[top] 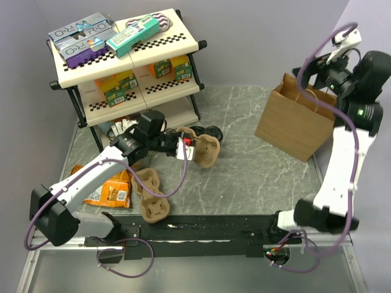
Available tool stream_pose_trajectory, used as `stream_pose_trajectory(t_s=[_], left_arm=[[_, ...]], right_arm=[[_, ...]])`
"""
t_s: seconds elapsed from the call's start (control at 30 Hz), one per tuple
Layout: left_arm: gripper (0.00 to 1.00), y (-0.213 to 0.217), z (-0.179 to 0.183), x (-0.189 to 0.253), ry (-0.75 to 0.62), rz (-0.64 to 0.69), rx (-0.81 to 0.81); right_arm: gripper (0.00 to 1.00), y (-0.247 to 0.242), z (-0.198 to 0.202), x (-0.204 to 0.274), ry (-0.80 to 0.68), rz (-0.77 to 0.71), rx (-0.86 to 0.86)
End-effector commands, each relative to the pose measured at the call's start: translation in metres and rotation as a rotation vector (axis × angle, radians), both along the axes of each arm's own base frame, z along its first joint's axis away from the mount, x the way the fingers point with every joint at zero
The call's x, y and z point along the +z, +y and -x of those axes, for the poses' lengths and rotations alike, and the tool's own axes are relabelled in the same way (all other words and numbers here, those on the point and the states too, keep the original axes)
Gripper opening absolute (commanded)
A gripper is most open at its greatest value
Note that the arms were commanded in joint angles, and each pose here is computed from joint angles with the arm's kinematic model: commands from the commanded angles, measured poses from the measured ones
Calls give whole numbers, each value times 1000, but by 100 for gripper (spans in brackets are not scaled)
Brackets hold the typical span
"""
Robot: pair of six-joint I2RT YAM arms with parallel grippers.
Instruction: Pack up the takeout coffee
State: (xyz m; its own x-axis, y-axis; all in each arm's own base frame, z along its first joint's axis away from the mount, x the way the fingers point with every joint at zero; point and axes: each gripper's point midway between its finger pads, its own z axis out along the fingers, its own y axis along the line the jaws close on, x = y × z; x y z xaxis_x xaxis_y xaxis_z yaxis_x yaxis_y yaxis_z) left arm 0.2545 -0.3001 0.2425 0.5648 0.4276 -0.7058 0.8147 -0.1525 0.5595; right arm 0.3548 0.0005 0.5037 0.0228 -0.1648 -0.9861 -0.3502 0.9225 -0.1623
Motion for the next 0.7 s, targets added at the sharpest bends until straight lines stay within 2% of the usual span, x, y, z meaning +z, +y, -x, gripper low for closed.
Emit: stream_pose_trajectory(t_s=[0.0,0.17,0.4,0.67], left_arm=[[1,-8,-1,42,-18,155,54],[1,-5,1,43,12,178,81],[1,-4,2,42,14,192,90],[1,-4,2,38,20,197,99]], right_arm=[[82,-51,-15,-35,149,27,-72],[78,-85,-16,-37,163,55,-97],[78,-129,-27,-77,268,137,-197],[79,-146,-39,-111,368,157,-201]])
